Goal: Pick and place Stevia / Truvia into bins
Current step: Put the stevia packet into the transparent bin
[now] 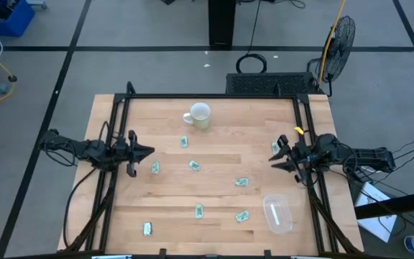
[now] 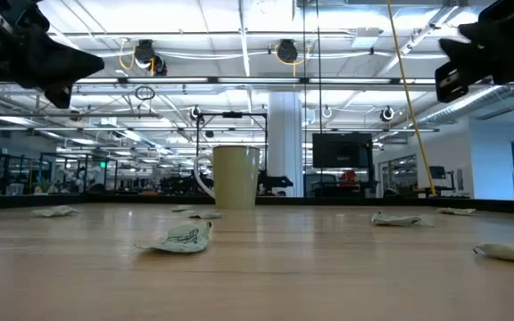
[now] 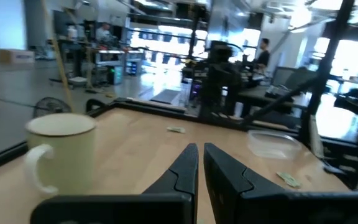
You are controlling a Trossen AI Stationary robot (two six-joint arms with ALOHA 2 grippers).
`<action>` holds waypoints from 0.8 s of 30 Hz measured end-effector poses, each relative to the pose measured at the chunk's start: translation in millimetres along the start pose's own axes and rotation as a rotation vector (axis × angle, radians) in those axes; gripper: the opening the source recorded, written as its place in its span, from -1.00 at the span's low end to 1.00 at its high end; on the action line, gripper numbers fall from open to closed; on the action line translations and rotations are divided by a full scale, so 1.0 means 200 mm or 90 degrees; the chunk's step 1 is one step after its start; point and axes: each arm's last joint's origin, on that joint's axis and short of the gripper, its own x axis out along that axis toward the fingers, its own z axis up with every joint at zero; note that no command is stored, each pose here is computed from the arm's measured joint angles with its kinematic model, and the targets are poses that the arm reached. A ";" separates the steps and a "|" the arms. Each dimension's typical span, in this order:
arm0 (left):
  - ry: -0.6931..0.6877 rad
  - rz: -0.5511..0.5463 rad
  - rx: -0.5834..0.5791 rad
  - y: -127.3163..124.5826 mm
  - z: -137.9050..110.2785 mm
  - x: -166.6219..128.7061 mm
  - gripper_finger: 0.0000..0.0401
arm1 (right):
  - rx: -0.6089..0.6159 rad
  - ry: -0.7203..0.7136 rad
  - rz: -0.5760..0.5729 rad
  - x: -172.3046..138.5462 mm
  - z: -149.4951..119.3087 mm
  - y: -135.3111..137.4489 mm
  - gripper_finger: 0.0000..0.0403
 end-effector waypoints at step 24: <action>-0.004 0.036 0.000 0.01 0.00 0.00 -0.85 | -0.029 -0.049 -0.443 -0.03 0.01 -0.09 -0.49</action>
